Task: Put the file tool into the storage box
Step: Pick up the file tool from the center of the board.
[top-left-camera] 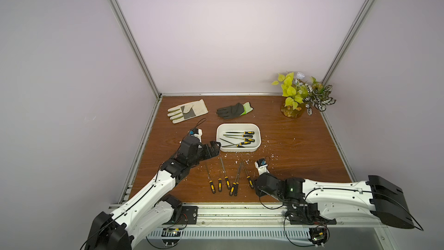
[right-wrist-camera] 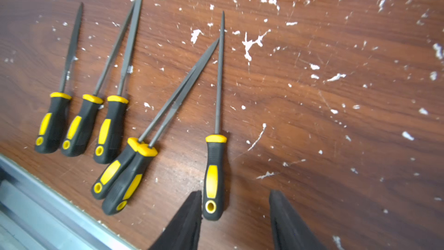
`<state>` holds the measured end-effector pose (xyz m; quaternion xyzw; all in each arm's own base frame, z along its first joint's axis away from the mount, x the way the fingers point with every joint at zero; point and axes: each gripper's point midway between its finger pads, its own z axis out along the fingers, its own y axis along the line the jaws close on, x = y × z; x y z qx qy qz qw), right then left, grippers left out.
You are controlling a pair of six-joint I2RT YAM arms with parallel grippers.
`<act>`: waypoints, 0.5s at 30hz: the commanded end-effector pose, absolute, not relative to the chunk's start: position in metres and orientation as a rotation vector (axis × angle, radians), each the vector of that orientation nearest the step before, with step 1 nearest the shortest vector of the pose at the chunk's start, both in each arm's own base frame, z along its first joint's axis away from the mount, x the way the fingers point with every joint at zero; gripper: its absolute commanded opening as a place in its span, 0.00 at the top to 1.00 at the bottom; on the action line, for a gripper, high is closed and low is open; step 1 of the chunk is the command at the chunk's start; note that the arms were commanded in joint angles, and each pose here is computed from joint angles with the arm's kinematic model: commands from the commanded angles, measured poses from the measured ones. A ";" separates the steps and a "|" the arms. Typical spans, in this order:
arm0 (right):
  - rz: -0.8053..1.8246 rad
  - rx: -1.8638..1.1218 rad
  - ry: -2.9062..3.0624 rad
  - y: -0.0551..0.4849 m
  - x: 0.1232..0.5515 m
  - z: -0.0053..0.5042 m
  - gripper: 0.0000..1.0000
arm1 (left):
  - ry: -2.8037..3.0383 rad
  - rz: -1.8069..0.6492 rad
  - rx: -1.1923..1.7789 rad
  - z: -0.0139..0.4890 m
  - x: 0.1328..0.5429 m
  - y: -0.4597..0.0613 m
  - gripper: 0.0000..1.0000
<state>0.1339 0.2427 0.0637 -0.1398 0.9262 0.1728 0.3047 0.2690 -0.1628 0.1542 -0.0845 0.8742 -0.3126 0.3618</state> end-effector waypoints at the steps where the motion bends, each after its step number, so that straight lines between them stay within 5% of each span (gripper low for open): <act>1: 0.480 -0.382 2.393 0.247 0.139 0.074 0.48 | 2.248 -0.822 -0.207 0.155 0.267 -0.166 0.00; 15: 0.326 -0.555 2.514 0.273 0.134 0.037 0.53 | 2.247 -0.834 -0.204 0.155 0.267 -0.169 0.00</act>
